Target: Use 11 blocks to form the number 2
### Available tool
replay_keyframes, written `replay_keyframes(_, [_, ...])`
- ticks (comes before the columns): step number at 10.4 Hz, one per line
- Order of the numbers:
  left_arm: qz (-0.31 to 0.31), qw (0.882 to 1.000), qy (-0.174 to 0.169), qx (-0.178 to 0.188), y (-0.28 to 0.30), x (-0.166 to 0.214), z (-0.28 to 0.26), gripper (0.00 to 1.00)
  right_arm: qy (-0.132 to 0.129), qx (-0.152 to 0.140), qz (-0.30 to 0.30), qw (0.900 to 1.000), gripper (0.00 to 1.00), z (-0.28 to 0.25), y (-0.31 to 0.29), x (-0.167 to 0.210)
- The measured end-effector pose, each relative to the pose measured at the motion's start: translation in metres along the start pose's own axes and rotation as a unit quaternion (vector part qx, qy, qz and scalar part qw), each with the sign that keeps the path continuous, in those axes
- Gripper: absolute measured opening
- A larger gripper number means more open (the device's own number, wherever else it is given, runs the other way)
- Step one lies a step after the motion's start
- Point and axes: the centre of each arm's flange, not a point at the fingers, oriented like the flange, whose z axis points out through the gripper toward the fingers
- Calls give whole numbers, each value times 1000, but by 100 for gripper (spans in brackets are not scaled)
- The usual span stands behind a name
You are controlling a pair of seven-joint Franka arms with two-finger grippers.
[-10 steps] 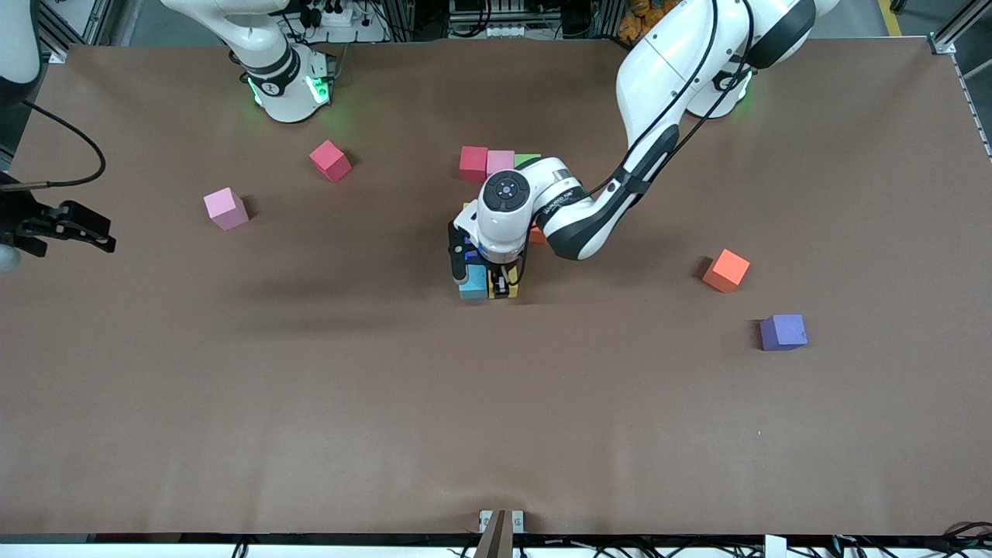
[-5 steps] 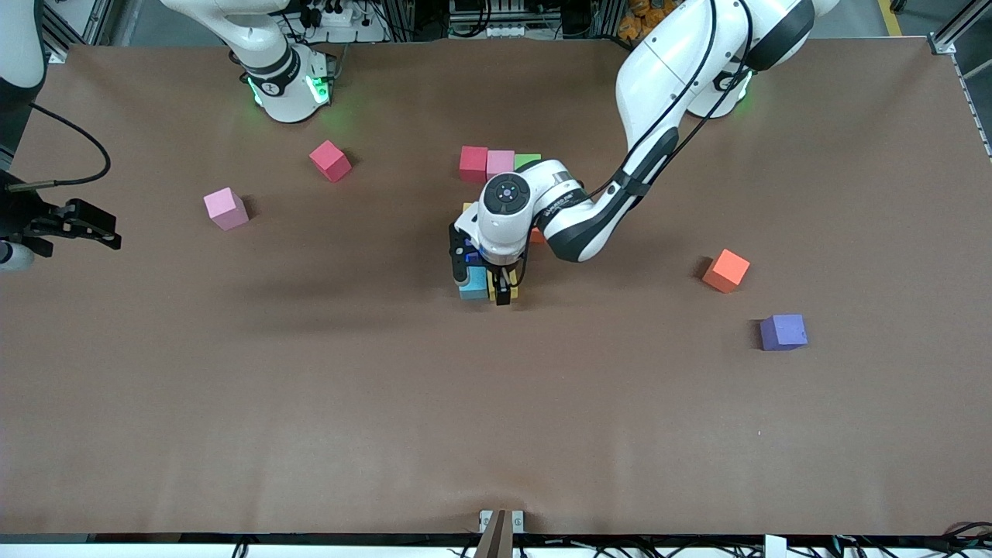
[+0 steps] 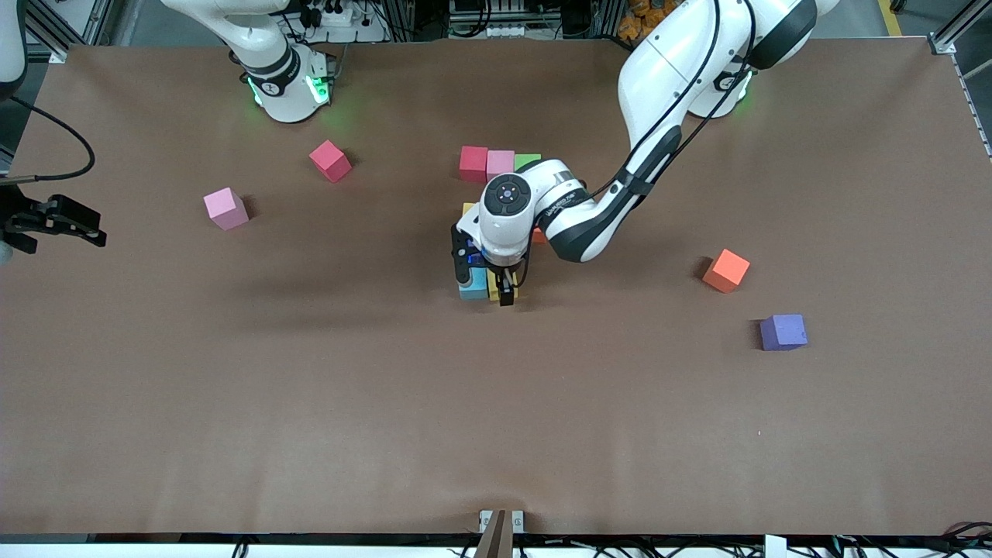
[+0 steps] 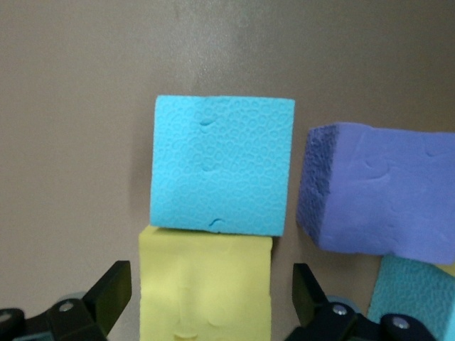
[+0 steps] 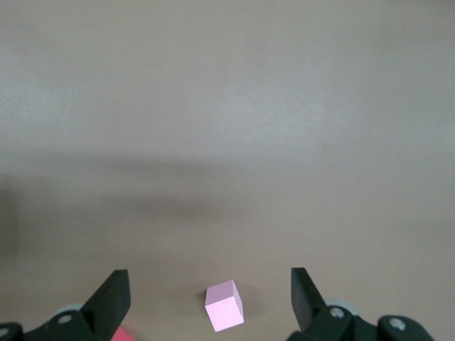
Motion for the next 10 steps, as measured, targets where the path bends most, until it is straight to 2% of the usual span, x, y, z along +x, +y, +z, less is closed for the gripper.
replay_keyframes(2, [-1,1000,-6,0,-2,-4,-9,100,0,2,-15,1000,100,-3,4,-3])
replay_keyframes(6, [-7,1000,6,-12,-9,-19,-43,100,-6,10,-20,1000,100,-4,5,-8])
replay_keyframes(8, [-25,1000,-5,-11,-29,-37,-66,100,-9,11,-27,1000,100,-4,4,-8])
replay_keyframes(10, [-63,998,-30,-10,-59,-71,-90,100,-11,12,-41,999,100,-4,6,-10])
